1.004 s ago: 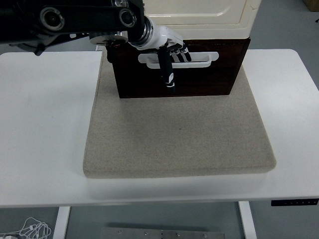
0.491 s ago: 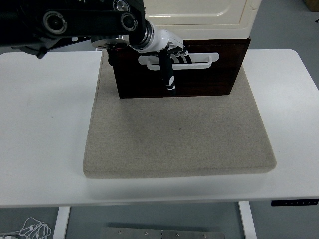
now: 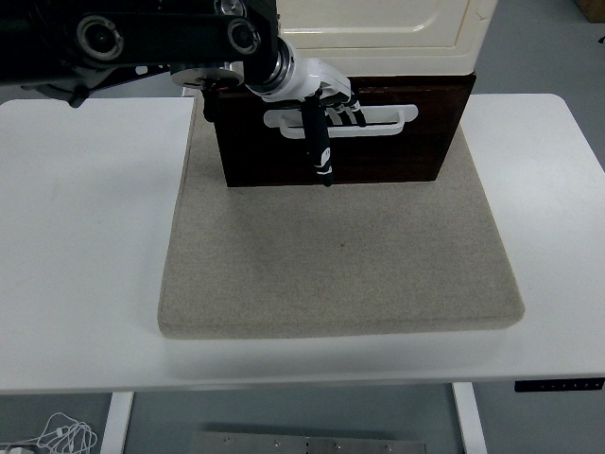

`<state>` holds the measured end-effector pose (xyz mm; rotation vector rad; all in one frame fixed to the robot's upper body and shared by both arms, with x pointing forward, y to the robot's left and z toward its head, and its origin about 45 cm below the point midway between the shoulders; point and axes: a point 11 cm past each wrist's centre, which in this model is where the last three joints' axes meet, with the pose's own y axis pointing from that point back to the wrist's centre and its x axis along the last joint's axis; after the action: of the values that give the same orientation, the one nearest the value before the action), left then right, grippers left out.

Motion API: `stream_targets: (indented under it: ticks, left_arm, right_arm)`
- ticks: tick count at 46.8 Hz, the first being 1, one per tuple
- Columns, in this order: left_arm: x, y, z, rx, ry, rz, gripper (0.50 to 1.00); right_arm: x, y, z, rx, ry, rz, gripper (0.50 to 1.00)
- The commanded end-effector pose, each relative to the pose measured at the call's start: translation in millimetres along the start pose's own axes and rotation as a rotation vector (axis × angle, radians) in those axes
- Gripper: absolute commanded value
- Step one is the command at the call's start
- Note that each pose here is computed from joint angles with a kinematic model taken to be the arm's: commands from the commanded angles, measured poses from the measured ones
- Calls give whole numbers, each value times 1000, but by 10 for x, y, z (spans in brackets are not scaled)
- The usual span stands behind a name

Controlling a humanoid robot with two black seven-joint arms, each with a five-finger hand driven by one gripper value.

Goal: Open the drawer under the combination cabinet

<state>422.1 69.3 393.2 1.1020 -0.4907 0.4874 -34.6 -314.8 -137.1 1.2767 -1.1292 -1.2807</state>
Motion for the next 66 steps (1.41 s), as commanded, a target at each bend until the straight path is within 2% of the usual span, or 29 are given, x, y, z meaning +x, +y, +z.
stream_targets:
  ticks: [1, 66]
  left_arm:
    - [-9, 9, 6, -2, -8, -14, 1000]
    - [-190, 255, 271, -97, -136, -213, 1000]
  right_arm:
    - [0, 0, 0, 0, 0, 0, 926]
    - [0, 0, 0, 0, 0, 0, 926]
